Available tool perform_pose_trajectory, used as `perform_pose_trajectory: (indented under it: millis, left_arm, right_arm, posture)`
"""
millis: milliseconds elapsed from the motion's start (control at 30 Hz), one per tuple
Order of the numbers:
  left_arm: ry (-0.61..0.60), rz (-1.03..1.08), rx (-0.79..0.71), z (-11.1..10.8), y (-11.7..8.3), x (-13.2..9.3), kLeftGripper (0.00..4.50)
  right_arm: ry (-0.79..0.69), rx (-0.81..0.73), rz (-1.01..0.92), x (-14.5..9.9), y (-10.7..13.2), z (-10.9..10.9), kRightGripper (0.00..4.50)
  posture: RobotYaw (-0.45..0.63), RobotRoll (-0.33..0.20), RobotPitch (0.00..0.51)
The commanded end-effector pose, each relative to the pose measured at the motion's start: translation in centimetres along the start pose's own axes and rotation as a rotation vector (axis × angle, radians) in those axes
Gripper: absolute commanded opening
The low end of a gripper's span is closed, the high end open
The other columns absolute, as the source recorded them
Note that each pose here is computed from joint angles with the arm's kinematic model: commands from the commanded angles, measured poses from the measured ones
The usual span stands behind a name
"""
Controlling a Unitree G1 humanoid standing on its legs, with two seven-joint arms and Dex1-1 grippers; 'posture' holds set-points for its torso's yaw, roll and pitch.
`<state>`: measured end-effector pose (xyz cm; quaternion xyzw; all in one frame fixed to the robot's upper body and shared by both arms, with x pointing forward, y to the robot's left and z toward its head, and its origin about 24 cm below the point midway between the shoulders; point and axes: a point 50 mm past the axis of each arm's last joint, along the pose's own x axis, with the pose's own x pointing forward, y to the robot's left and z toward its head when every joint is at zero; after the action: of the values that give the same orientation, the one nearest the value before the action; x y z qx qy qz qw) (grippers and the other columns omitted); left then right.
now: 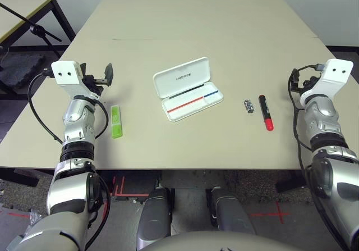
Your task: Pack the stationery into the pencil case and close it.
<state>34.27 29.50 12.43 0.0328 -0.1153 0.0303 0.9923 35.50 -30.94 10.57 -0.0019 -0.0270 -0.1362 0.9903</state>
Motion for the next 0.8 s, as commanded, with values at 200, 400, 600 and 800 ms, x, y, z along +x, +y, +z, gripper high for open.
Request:
perform_pose_trajectory:
  millis: [200,400,600,800]
  left_arm:
    - [0.009,0.000,0.023,0.0,1.1,-0.7,4.47]
    - [0.013,-0.027,0.034,0.4,1.8,-1.1,4.47]
    - [0.041,-0.129,-0.016,0.9,2.1,-1.7,4.47]
    - [0.135,-0.417,-0.038,1.3,0.2,-3.4,4.47]
  right_arm:
    - [-0.006,-0.002,0.169,0.5,0.8,1.3,4.50]
    - [0.023,-0.042,0.394,0.2,1.4,1.8,4.50]
    - [0.088,-0.073,0.619,-0.7,2.0,2.0,4.50]
    - [0.179,-0.058,0.791,-1.7,2.4,1.7,4.50]
  posture:
    - [-0.06,0.000,0.080]
    - [-0.06,0.000,0.074]
    - [-0.05,0.000,0.075]
    - [-0.03,0.000,0.075]
